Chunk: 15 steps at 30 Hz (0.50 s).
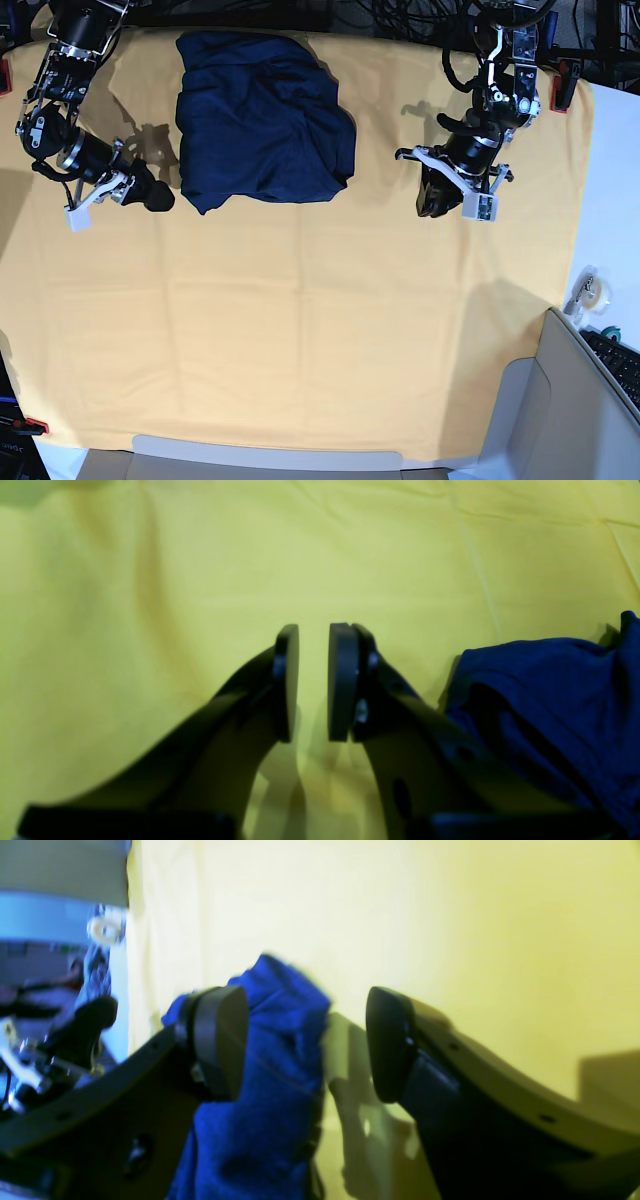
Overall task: Fold the T-shirt properly
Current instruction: 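Tuck the loose shirt edge under the bundle with the right gripper, then grasp the bundle's edge with the right gripper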
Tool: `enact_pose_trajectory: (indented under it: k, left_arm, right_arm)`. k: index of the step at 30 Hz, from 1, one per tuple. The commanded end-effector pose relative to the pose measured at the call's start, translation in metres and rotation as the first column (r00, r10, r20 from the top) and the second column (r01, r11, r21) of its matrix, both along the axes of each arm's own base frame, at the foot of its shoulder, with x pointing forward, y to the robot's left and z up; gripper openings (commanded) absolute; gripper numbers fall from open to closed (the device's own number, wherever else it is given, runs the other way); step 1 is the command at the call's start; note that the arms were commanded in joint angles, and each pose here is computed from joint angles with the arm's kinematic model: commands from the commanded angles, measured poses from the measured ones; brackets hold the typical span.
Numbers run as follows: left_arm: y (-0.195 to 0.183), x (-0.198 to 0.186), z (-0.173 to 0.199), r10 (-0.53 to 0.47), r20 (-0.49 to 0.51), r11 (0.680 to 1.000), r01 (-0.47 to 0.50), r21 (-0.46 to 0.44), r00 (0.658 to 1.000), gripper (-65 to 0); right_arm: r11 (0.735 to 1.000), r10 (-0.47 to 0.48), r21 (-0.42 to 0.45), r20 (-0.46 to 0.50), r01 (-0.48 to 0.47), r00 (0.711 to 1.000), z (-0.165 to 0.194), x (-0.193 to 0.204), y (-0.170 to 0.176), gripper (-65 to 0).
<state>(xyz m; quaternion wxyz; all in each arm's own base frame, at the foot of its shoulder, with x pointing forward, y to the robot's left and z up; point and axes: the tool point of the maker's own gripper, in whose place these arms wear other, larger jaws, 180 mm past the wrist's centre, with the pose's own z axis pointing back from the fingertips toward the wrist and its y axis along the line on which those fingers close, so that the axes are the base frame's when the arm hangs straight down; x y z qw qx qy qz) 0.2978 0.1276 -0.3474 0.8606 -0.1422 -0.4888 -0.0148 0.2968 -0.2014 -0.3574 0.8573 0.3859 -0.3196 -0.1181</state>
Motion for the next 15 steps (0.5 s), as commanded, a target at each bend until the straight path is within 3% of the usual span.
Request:
enact_pose_trajectory:
  k: [1, 5, 8, 15]
  left_arm:
    - [0.0, 0.005, 0.011, -0.004, 0.042, 1.0, 0.004, -0.003, 0.999, -54.0]
    - [0.0, 0.005, 0.011, -0.003, 0.041, 1.0, 0.003, -0.005, 0.999, -54.0]
    - [-0.001, 0.003, 0.007, -0.008, 0.019, 1.0, 0.008, -0.001, 1.0, -54.0]
    - [0.0, 0.003, 0.005, -0.01, 0.003, 1.0, 0.01, 0.002, 1.0, -54.0]
  right_arm:
    - [1.0, -0.01, 0.002, 0.061, 0.01, 0.998, 0.017, 0.011, -0.005, -27.8]
    - [1.0, -0.018, -0.015, 0.061, 0.019, 0.998, 0.019, 0.01, -0.014, -27.5]
    - [1.0, -0.01, -0.014, 0.052, 0.01, 0.999, 0.017, 0.009, -0.012, -23.1]
    - [0.999, 0.051, 0.006, -0.002, -0.051, 0.999, -0.001, -0.006, 0.014, -20.9]
